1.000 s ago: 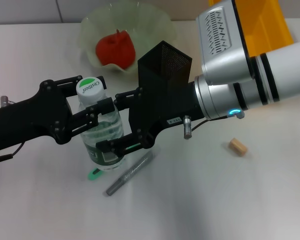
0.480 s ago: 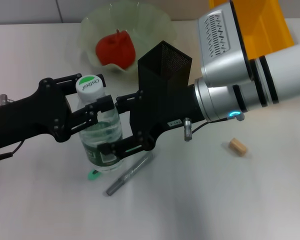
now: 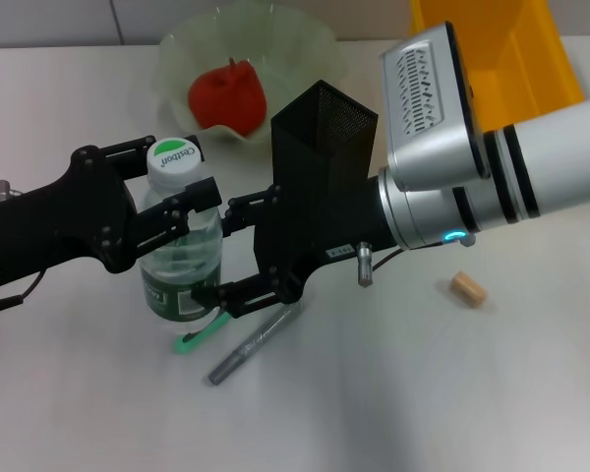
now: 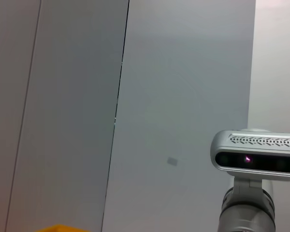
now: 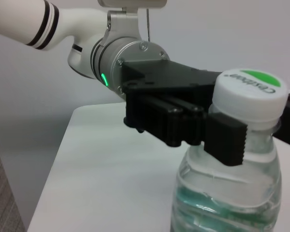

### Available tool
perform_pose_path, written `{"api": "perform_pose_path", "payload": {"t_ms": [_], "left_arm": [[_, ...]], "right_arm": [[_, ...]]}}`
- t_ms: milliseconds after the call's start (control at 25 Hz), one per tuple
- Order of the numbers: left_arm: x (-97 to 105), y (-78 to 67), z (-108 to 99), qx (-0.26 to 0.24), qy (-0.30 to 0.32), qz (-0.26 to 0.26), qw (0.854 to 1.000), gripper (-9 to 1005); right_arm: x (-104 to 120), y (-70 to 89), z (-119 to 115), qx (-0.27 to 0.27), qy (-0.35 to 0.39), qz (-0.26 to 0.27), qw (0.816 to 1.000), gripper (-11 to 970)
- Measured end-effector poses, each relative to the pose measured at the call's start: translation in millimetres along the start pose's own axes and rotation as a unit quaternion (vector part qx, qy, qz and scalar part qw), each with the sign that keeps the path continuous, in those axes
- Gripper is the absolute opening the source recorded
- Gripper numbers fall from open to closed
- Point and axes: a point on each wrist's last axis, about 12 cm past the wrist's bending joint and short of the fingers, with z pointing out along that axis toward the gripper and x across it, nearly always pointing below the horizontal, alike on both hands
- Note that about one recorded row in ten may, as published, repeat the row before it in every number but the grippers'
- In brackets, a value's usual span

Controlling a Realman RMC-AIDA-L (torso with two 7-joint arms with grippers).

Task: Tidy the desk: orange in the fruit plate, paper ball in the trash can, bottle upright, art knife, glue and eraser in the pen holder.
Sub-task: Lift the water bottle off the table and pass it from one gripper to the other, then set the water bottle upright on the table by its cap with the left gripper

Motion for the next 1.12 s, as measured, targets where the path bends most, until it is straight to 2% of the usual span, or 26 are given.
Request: {"api": "perform_pose_path", "payload": {"t_ms": [400, 680, 1000, 1120], "left_arm": [[0.1, -0.9, -3.1, -0.006, -0.003, 0.000, 1.000, 448], [-6.0, 1.2, -13.2, -0.025, -0.004, 0.016, 1.000, 448], [-10.8, 6.2, -27.0, -0.070, -0.021, 0.029, 0.997, 448], [-13.5, 10.2, -35.4, -0.104, -0.033, 0.034, 0.993, 448]], "right_arm": [[3.2, 0.0, -3.2, 0.017, -0.021, 0.002, 1.000, 730], [12.5, -2.1, -10.5, 0.050, -0.039, 0.012, 0.998, 730], [22.8, -0.5, -14.4, 0.066, -0.045, 0.035, 0.996, 730], [25.8, 1.1, -17.6, 0.071, -0.059, 0.050, 0.994, 730]]}}
